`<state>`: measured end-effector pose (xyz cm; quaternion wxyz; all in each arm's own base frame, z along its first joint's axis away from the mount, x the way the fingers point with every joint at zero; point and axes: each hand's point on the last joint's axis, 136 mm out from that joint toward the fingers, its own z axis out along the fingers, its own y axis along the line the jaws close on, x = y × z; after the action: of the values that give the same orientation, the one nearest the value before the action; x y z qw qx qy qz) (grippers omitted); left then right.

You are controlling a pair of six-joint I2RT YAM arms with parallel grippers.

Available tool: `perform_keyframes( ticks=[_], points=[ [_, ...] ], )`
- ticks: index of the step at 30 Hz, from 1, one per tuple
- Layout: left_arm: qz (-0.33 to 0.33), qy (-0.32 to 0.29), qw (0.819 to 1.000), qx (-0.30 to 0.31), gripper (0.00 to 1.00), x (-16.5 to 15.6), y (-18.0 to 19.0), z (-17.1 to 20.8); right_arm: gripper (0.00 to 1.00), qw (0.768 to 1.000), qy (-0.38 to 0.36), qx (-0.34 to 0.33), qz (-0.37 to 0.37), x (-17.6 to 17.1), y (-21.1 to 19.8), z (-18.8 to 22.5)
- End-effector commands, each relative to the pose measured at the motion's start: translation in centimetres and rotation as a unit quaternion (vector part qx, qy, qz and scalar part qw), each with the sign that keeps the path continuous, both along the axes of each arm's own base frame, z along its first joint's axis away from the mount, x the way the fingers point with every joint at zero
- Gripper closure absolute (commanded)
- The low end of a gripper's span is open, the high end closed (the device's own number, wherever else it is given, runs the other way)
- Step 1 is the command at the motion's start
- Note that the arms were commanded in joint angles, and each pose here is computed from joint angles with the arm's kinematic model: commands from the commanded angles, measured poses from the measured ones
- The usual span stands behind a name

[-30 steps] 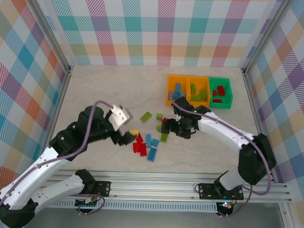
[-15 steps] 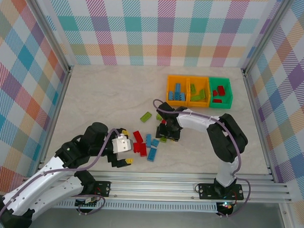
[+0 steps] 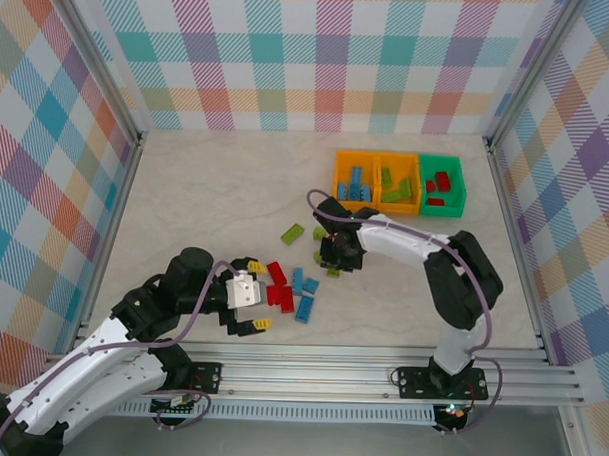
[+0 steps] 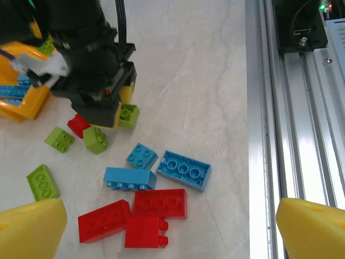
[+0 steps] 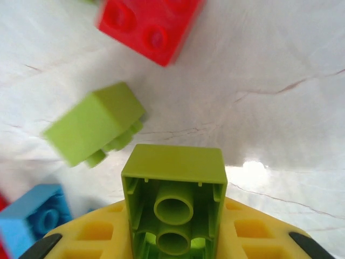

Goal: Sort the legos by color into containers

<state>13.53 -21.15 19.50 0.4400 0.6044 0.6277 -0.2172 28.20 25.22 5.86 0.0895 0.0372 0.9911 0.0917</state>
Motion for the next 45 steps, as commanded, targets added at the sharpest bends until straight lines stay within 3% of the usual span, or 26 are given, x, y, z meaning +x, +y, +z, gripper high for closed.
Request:
perform_keyframes(
  ticks=[1,5,9,16,18,22,25,29,33,40,45],
  points=[
    [-0.002,-0.003,1.000,-0.013,0.00,0.1,-0.2,0.1,0.73,0.996,-0.088,0.007,-0.013,2.6,-1.9,5.8],
    [0.012,-0.006,1.000,-0.007,0.00,0.8,0.1,-0.3,0.73,0.986,-0.159,-0.002,-0.056,7.4,-6.5,10.1],
    [0.022,-0.007,1.000,0.001,0.00,1.2,0.4,-0.7,0.73,0.976,-0.198,-0.015,-0.093,12.6,-11.4,11.7],
    [0.037,-0.009,0.999,0.010,0.00,1.8,0.8,-1.0,0.75,0.976,-0.173,-0.029,-0.127,19.9,-16.0,8.6],
    [0.042,-0.011,0.999,0.014,0.00,2.0,1.0,-1.2,0.71,0.977,-0.168,-0.017,-0.131,21.4,-16.2,7.3],
    [0.048,-0.010,0.999,0.015,0.00,2.2,1.1,-1.3,0.51,0.981,-0.145,-0.017,-0.128,23.2,-16.2,5.9],
    [0.048,-0.006,0.999,0.017,0.00,2.2,1.1,-1.5,0.46,0.982,-0.138,-0.019,-0.126,23.4,-16.1,6.4],
    [0.049,-0.005,0.999,0.013,0.00,2.2,1.1,-1.4,0.45,0.982,-0.148,-0.012,-0.118,22.5,-16.1,8.4],
    [0.050,-0.005,0.999,0.012,0.00,2.3,1.1,-1.3,0.44,0.983,-0.148,0.030,-0.103,19.3,-15.0,10.6],
    [0.049,-0.005,0.999,0.015,0.00,2.4,1.0,-1.4,0.39,0.977,-0.142,0.155,-0.032,8.3,-9.3,12.6],
    [0.051,0.003,0.998,0.023,0.00,2.8,0.9,-1.7,0.35,0.985,-0.095,0.144,0.012,0.8,-5.0,10.2]
  ],
)
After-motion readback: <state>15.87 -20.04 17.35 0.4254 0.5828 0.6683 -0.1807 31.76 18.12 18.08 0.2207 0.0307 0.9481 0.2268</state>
